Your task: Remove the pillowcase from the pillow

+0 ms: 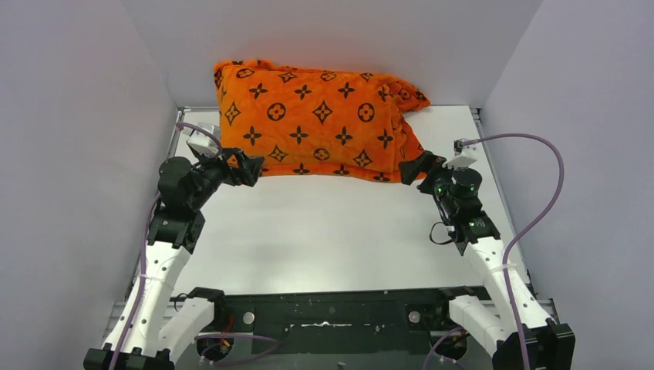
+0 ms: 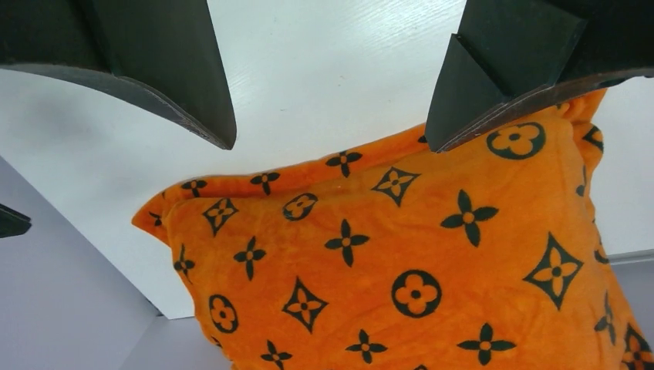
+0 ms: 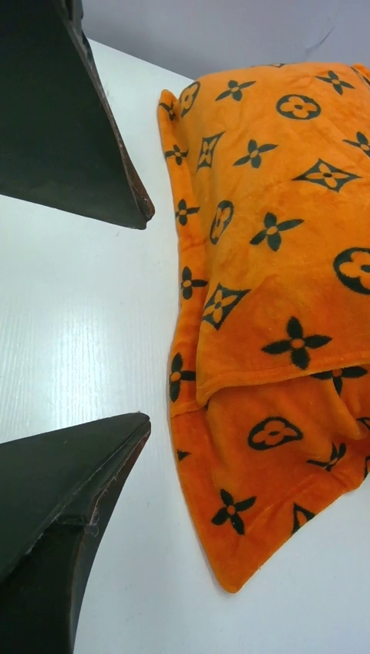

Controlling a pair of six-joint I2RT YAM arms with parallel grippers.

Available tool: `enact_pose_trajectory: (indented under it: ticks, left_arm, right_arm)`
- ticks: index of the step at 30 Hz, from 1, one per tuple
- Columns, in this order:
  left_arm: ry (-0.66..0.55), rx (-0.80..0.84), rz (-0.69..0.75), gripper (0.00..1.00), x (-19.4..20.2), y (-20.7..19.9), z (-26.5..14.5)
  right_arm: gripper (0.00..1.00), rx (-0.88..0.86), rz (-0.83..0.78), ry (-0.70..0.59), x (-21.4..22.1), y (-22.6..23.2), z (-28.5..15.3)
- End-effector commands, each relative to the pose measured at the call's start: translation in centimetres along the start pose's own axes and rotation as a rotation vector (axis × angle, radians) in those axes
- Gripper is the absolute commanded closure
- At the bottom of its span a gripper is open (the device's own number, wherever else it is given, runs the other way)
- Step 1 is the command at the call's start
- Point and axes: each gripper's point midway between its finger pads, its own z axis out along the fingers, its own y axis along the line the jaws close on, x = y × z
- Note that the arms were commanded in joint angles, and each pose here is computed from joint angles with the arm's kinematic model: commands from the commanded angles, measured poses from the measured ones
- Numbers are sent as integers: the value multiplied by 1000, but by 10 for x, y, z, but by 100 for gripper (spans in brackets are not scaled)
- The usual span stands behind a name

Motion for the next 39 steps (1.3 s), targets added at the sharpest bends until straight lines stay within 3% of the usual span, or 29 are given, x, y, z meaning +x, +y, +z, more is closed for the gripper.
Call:
enact_pose_trajectory:
  ticks: [1,7,15,21,25,27,33,35,39]
  left_arm:
    - [-81,-61,109,3,-34,10,-3]
    - [-114,-233,152,3,-60,64,5]
    - [-175,-228,-65,3,-59,115,23]
    - [-336,-401,-97,3,-80,152,48]
    - [-243,-364,-62,12,-55,135,128]
    - [-239,-421,-25,13,-45,136,154]
    - [-277,-555,-122,15,-2,174,196]
    - [-168,-672,-183,10,34,193,203]
    - [-52,-639,-2,8,45,159,238]
  right_arm:
    - [2,3,15,-91,-28,7,1]
    - [0,11,-19,-81,-26,4,2]
    - [0,-8,-48,-86,-32,10,-4]
    - [0,-33,-33,-89,-30,13,-5]
    - [0,-50,8,-75,-28,17,3]
    - [0,-67,19,-73,-28,21,3]
    - [0,-114,35,-66,-21,28,-9]
    - [0,-120,41,-58,-13,27,-11]
    - [0,-135,38,-29,-2,27,-17]
